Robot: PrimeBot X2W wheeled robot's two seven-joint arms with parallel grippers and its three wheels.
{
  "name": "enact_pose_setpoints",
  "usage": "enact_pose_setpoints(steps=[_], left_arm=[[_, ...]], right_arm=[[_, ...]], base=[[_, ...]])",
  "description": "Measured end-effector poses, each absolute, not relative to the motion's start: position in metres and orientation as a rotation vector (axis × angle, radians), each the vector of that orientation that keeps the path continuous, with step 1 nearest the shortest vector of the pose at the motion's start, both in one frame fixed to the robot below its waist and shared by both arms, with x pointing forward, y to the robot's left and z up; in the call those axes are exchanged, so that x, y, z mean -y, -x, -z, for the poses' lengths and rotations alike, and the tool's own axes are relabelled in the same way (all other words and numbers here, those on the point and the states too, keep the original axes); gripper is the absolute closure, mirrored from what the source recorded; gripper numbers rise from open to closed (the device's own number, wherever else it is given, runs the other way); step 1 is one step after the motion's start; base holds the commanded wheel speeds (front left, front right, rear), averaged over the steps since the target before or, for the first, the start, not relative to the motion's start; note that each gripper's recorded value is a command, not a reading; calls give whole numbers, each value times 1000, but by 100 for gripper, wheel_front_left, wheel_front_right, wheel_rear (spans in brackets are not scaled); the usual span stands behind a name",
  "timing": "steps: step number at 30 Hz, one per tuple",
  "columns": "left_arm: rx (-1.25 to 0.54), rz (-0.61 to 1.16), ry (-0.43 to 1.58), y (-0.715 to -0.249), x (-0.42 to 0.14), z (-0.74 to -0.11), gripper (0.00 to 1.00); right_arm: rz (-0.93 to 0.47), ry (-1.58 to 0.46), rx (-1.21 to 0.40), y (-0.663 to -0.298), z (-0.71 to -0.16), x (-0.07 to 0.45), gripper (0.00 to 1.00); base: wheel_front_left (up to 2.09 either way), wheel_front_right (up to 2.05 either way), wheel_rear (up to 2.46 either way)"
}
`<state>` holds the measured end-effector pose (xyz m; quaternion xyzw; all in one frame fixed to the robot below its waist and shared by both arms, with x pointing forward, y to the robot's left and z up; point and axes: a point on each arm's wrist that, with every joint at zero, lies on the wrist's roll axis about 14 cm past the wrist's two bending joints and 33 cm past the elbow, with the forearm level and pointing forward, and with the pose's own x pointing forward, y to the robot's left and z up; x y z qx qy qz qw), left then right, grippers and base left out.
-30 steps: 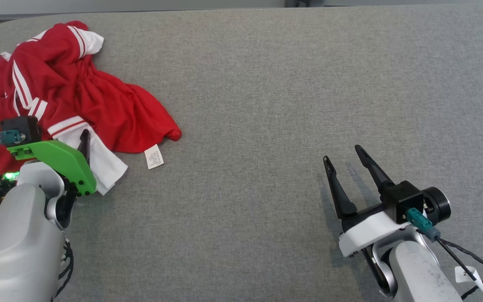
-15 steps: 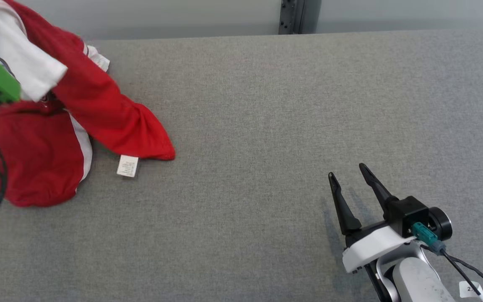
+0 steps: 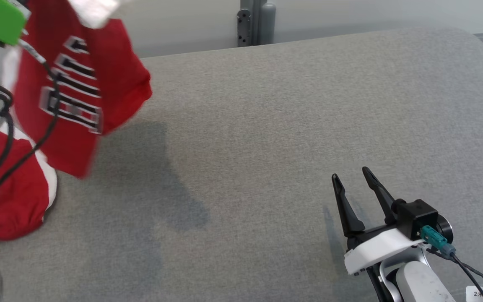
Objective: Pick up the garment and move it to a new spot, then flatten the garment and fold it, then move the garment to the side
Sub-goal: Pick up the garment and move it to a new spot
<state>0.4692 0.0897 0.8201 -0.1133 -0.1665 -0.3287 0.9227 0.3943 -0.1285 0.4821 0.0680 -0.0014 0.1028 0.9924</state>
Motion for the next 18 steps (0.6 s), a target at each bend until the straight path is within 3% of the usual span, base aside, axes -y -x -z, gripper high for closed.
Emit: enact_pose_setpoints(steps=[9, 18], left_arm=[[151, 911, 401, -448, 5, -764, 100], [-319, 789, 600, -468, 54, -554, 100]], right_arm=[[-79, -147, 11, -381, -484, 170, 0], [5, -143, -29, -364, -473, 195, 0]], base=[[0, 0, 0], [0, 0, 0]])
